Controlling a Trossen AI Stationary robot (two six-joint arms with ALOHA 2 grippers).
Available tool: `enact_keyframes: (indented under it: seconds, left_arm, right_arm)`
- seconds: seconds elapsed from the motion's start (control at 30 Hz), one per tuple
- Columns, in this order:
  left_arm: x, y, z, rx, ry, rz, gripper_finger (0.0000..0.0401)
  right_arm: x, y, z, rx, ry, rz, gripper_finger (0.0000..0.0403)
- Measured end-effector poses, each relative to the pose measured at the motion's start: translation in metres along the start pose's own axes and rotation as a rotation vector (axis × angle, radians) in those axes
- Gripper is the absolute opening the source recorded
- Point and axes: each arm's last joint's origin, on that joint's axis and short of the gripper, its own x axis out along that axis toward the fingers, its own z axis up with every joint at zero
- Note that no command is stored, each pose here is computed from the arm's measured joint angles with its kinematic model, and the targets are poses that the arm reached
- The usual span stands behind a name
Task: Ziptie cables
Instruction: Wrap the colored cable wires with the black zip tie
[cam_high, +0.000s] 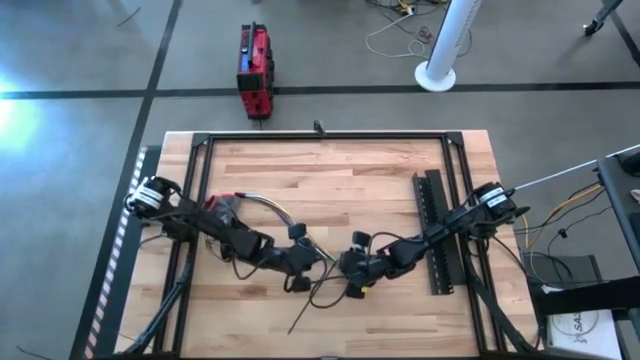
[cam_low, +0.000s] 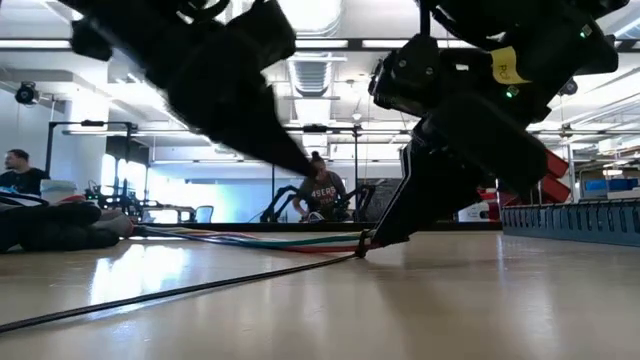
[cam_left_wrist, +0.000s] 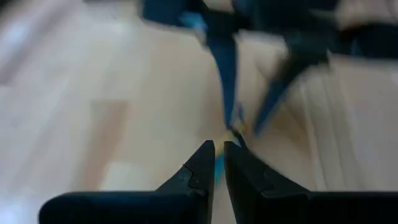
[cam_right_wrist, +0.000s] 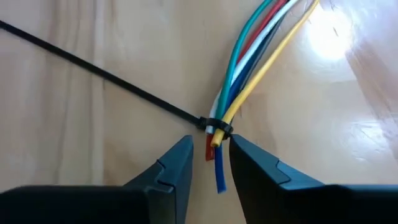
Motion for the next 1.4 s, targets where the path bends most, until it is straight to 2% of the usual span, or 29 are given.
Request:
enact_keyframes:
  seconds: [0.17,0.33,0.43,0.63,0.83,1.0,1.17,1.27,1.4]
  left_arm:
    - [0.007,-0.001,-0.015,0.074,0.097,0.025,0.002]
    - [0.01,-0.001,-0.019,0.217,0.115,0.022,0.0021]
    - [0.011,0.001,-0.018,0.265,0.118,0.021,0.0029]
    - [0.02,0.019,-0.013,0.26,0.149,-0.129,0.0091]
    - [0.039,0.05,-0.014,0.313,0.16,-0.154,0.0161]
    - [0.053,0.057,-0.019,0.373,0.148,-0.211,0.0185]
    - [0.061,0.055,-0.026,0.394,0.154,-0.233,0.0158]
    - [0.061,0.055,-0.027,0.391,0.162,-0.238,0.0114]
    - [0.061,0.054,-0.028,0.384,0.169,-0.248,0.0036]
  right_arm:
    - [0.0,0.0,0.0,0.06,0.001,-0.001,0.011]
    - [0.0,0.0,0.0,0.077,0.001,0.0,0.0133]
    - [0.0,0.0,0.0,0.078,0.001,0.0,0.0144]
    - [0.0,0.0,0.0,0.078,0.0,0.0,0.0159]
    - [0.0,0.0,0.0,0.081,0.001,0.0,0.0163]
    - [0.0,0.0,0.0,0.111,0.002,0.003,0.0158]
    - [0.0,0.001,-0.001,0.116,0.007,0.014,0.0153]
    - [-0.001,0.001,-0.001,0.147,0.023,0.029,0.0149]
    - [-0.005,0.001,-0.003,0.208,0.055,0.025,0.0144]
